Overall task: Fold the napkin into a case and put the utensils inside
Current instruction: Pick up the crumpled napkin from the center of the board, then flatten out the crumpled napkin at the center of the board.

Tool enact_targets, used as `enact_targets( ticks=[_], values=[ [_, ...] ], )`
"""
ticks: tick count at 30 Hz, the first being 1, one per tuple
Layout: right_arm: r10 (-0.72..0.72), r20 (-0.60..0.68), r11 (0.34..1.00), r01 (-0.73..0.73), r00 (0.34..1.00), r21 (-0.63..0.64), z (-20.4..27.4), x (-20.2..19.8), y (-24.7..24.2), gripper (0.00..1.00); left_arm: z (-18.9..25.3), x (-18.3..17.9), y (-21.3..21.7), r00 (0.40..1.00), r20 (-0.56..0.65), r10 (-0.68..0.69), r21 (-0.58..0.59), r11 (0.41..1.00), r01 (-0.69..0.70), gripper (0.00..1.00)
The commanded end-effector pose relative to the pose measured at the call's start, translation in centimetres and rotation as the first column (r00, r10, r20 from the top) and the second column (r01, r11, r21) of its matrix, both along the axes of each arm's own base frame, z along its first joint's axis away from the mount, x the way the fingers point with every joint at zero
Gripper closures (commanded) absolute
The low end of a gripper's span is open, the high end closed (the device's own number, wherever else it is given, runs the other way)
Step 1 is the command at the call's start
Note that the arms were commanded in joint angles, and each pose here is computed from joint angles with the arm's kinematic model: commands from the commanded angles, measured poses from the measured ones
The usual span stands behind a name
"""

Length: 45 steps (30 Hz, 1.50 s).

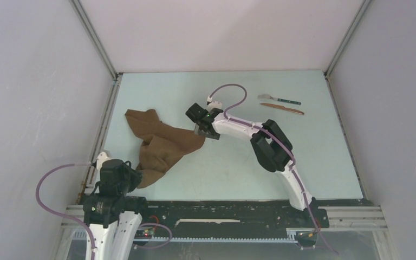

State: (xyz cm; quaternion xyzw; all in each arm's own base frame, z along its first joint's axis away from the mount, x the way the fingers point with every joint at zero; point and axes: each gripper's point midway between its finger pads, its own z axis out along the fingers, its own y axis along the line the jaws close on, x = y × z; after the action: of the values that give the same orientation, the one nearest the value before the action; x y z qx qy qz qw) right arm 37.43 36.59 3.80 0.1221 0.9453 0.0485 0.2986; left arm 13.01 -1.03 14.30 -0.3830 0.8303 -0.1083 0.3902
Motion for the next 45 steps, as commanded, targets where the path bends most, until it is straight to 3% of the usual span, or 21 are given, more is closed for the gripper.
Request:
enact_targets(
  ticks=[1, 9, 16, 21, 24, 27, 28, 32, 36, 41, 45],
  values=[
    [0.024, 0.009, 0.998, -0.023, 1.000, -0.064, -0.3, 0.3, 0.5, 0.29, 1.1, 0.7, -0.6, 0.996, 0.068, -0.061, 0.010, 0.998, 0.060, 1.00],
    [0.041, -0.035, 0.990, -0.045, 0.999, -0.136, -2.3, -1.5, 0.9, 0.28, 1.5, 0.7, -0.8, 0.992, 0.093, -0.084, 0.016, 0.996, 0.083, 1.00],
    [0.065, -0.056, 0.973, -0.076, 0.996, -0.217, -3.8, -2.8, 1.4, 0.36, 1.7, 0.6, -0.8, 0.992, 0.096, -0.086, 0.022, 0.996, 0.085, 1.00],
    [0.105, -0.048, 0.969, -0.113, 0.993, -0.219, -4.4, -2.4, 2.0, 0.52, 1.8, 0.5, -0.7, 0.992, 0.097, -0.083, 0.025, 0.996, 0.081, 1.00],
    [0.127, -0.021, 0.966, -0.129, 0.992, -0.224, -3.1, -0.9, 1.1, 0.74, 2.0, 0.6, -0.8, 0.991, 0.098, -0.086, 0.023, 0.996, 0.084, 1.00],
    [0.130, 0.046, 0.980, -0.121, 0.990, -0.160, 0.3, 0.4, -1.5, 0.97, 1.5, 1.1, -1.4, 0.989, 0.092, -0.116, 0.007, 0.993, 0.116, 1.00],
    [0.117, 0.070, 0.983, -0.106, 0.991, -0.151, 1.2, 0.5, -3.1, 1.00, 1.3, 1.3, -2.0, 0.987, 0.088, -0.134, -0.014, 0.991, 0.136, 1.00],
    [0.020, 0.124, 0.991, -0.003, 0.992, -0.136, 3.9, -1.3, -11.0, 1.00, 0.1, 3.2, -5.3, 0.963, 0.088, -0.255, -0.134, 0.955, 0.265, 1.00],
    [-0.117, 0.047, 0.982, 0.123, 0.992, -0.144, 3.2, -5.4, -19.4, 1.00, -1.2, 6.2, -7.9, 0.934, 0.066, -0.350, -0.215, 0.909, 0.356, 1.00],
    [-0.205, -0.006, 0.966, 0.201, 0.979, -0.164, 2.6, -10.0, -24.4, 1.00, -3.2, 8.6, -10.3, 0.911, -0.008, -0.412, -0.267, 0.879, 0.395, 1.00],
    [-0.252, -0.022, 0.957, 0.245, 0.968, -0.158, 2.2, -12.4, -26.6, 1.00, -7.3, 6.3, -12.0, 0.921, -0.072, -0.384, -0.374, 0.866, 0.332, 1.00]
  ],
)
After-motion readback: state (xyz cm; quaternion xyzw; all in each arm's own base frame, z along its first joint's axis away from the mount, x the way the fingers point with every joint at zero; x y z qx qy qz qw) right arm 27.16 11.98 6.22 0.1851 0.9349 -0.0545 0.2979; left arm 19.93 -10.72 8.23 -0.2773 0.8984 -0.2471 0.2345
